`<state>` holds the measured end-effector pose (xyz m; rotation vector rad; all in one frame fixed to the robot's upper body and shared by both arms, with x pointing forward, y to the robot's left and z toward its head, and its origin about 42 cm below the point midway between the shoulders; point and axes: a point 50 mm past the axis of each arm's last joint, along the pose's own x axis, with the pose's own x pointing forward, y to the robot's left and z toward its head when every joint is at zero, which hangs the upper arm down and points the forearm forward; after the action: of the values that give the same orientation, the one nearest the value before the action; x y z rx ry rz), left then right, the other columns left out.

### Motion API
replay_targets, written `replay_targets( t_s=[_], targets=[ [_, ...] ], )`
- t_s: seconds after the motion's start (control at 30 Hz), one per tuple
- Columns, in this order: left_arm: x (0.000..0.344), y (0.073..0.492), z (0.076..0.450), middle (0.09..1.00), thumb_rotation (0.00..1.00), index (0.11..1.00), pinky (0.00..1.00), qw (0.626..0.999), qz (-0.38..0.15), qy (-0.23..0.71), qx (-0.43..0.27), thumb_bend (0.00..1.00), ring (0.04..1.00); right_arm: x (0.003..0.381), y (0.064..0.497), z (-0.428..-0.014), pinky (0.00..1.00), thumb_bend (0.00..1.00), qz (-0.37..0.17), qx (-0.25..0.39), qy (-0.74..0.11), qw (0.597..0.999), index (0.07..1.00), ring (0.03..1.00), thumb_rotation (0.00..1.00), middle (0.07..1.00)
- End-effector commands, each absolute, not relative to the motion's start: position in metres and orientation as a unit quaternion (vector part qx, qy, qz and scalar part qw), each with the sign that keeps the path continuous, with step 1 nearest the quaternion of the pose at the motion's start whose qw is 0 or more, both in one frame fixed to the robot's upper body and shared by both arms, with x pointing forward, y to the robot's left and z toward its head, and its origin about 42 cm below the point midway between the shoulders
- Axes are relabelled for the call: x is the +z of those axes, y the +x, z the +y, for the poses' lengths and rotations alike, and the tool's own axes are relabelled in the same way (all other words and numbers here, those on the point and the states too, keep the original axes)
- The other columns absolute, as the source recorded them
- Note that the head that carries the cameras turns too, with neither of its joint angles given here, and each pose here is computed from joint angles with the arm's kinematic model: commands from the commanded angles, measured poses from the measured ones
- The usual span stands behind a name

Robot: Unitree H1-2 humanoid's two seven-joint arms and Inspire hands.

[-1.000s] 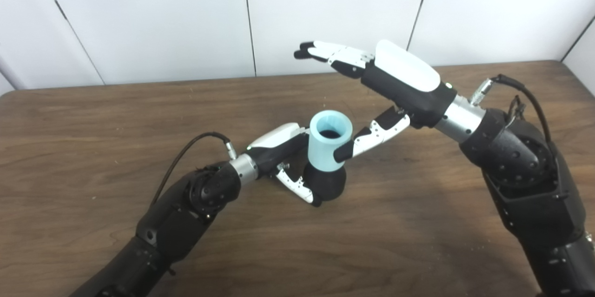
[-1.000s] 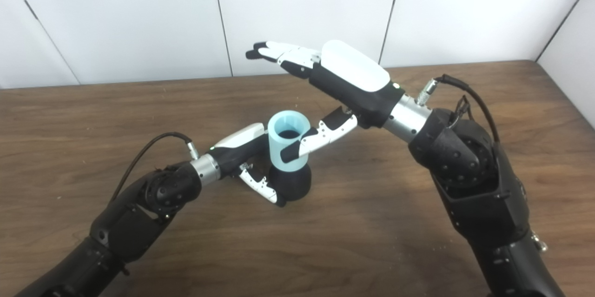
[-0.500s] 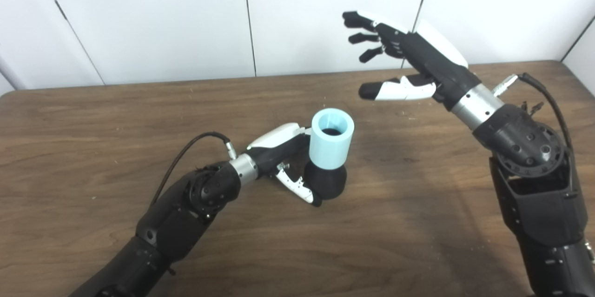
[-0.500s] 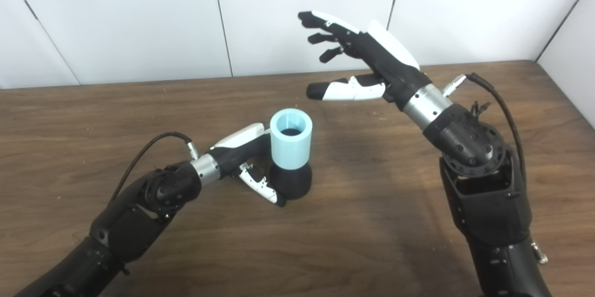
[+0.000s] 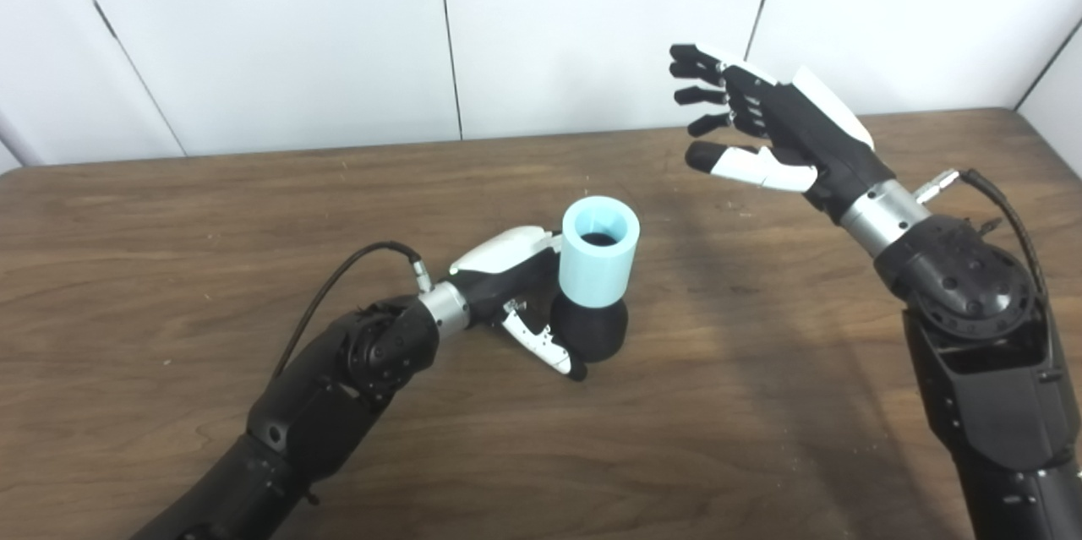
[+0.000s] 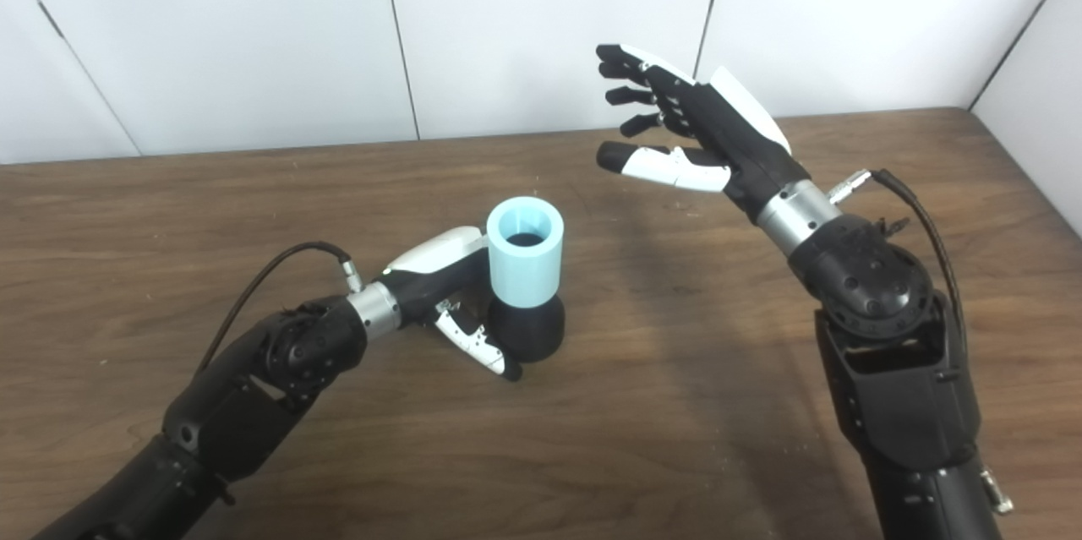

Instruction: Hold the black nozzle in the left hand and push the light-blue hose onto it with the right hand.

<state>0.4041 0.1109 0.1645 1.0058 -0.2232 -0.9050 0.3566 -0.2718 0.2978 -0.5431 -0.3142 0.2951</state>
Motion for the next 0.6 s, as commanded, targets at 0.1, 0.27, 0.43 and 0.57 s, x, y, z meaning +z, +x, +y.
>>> replay_targets(
  t_s=[0.1, 0.27, 0.43, 0.57],
  targets=[
    [0.120, 0.394, 0.158, 1.000, 0.25, 1.000, 1.00, 0.763, 0.047, 0.493, -0.415, 1.00, 1.000, 0.305, 0.359, -0.279, 0.70, 0.61, -0.171, 0.122, -0.263, 0.942, 0.917, 0.840, 0.67, 0.896],
    [0.131, 0.398, 0.180, 1.000, 0.19, 0.955, 1.00, 0.804, 0.022, 0.466, -0.368, 0.92, 1.000, 0.289, 0.355, -0.279, 0.63, 0.56, -0.121, 0.090, -0.202, 0.968, 0.883, 0.797, 0.61, 0.870],
    [0.137, 0.398, 0.200, 0.978, 0.18, 0.924, 0.97, 0.855, -0.004, 0.419, -0.306, 0.84, 0.982, 0.277, 0.350, -0.277, 0.59, 0.55, -0.105, 0.076, -0.189, 0.973, 0.874, 0.774, 0.60, 0.860],
    [0.143, 0.397, 0.209, 0.976, 0.14, 0.943, 0.95, 0.875, -0.011, 0.396, -0.279, 0.83, 0.975, 0.272, 0.348, -0.276, 0.58, 0.55, -0.105, 0.076, -0.192, 0.973, 0.873, 0.763, 0.60, 0.854]
  ],
)
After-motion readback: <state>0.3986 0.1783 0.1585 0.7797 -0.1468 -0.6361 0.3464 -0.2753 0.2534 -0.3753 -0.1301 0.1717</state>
